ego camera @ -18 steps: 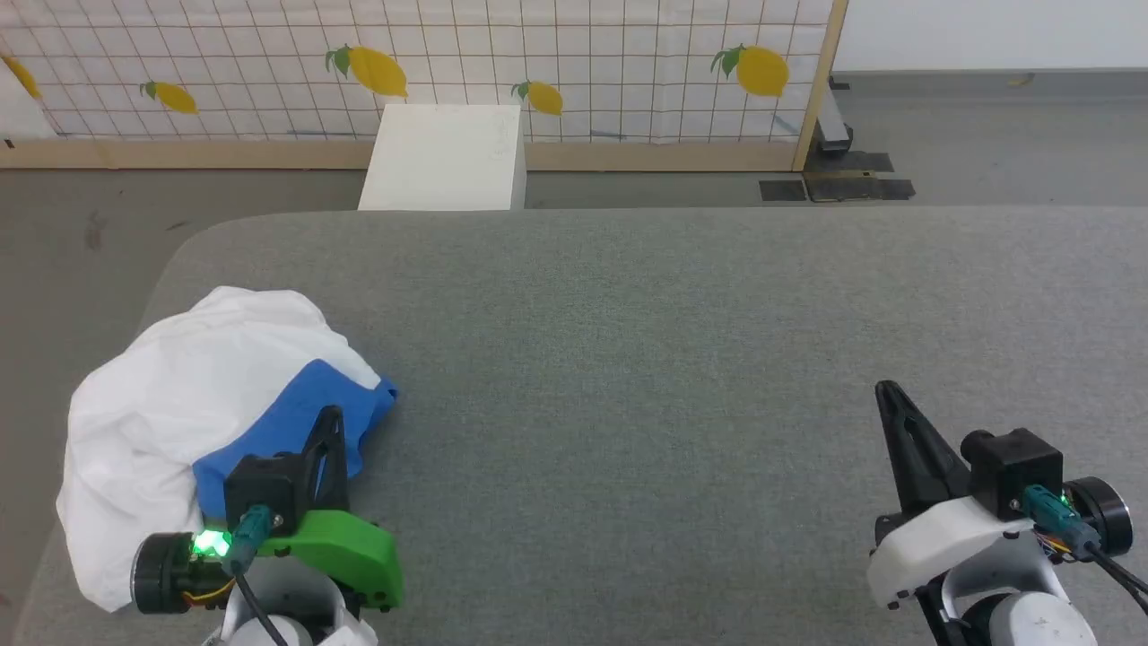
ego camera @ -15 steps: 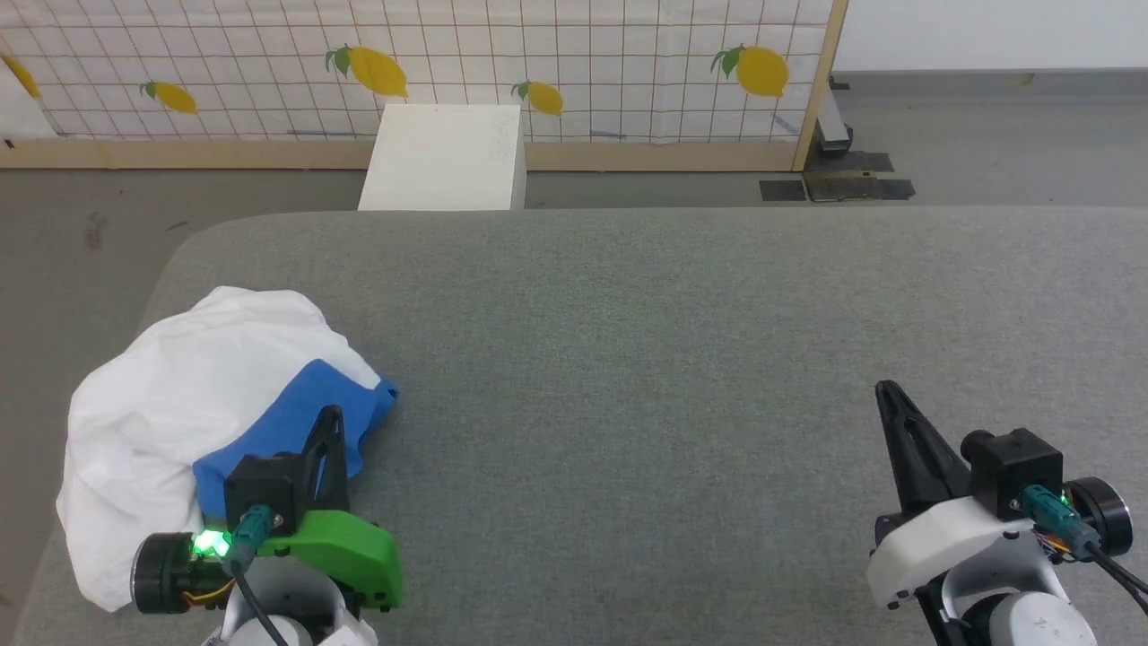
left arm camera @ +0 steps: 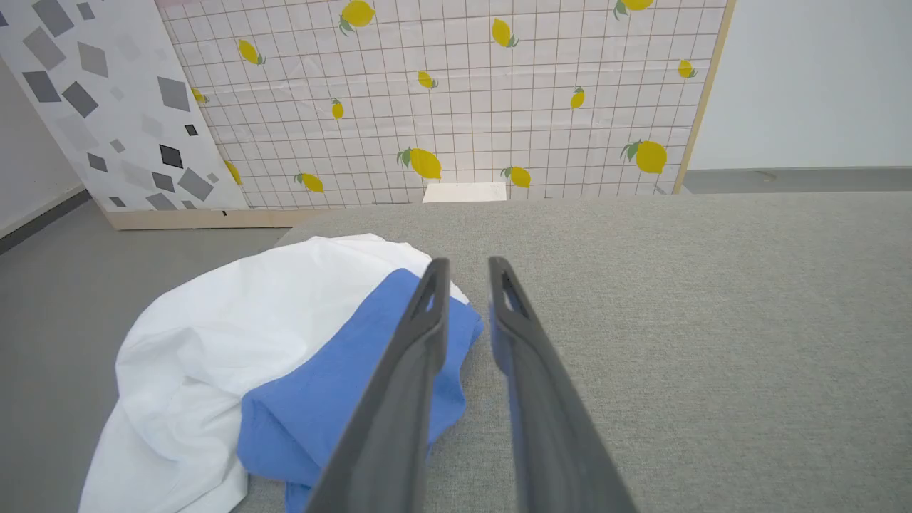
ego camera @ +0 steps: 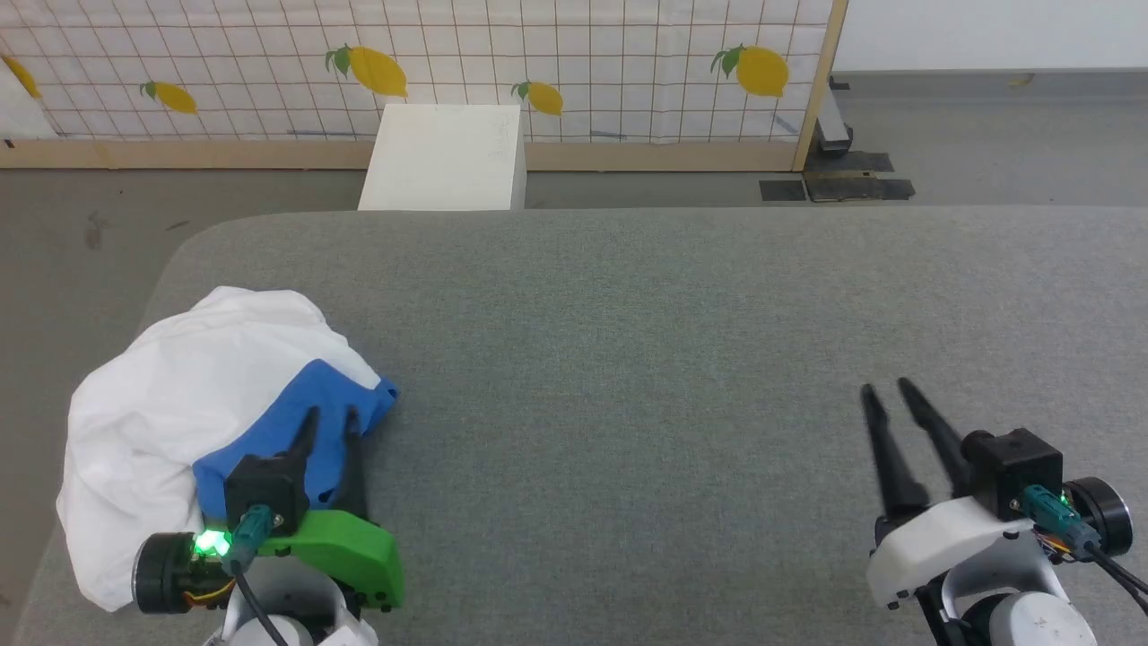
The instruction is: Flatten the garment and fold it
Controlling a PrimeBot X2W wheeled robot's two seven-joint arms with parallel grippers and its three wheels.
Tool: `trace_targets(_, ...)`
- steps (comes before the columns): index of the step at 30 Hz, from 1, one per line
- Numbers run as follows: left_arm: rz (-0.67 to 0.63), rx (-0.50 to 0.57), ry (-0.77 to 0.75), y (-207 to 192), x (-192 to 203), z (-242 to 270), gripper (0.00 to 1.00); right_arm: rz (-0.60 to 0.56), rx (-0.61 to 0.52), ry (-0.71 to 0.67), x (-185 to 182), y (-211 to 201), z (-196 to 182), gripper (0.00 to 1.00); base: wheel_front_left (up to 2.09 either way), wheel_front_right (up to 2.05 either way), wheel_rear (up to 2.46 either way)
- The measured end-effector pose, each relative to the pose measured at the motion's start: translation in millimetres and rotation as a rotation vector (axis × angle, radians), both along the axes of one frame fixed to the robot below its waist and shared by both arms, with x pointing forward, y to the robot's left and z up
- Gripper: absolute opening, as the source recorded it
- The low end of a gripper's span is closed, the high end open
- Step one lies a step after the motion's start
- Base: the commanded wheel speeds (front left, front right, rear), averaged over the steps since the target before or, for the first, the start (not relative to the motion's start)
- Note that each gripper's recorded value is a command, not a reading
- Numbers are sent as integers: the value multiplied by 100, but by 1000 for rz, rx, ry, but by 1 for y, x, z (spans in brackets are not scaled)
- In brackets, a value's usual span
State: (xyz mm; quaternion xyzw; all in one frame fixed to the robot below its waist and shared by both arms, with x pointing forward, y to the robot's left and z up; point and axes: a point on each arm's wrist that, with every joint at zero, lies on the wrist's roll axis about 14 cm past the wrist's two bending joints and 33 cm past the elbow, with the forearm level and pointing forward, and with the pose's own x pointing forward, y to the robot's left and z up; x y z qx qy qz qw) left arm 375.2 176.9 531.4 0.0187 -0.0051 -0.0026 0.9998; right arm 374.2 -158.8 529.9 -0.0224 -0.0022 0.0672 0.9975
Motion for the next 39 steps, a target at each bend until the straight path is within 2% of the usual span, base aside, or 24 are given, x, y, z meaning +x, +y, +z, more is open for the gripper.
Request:
trace_targets(22, 2, -29, -4, 0, -3, -5, 100, -15, 35, -8, 1, -5, -3, 100, 0, 0, 0)
trace_targets(39, 114, -65, -19, 37, -21, -8, 100, 59, 58, -4, 14, 20, -10, 100, 0, 0, 0)
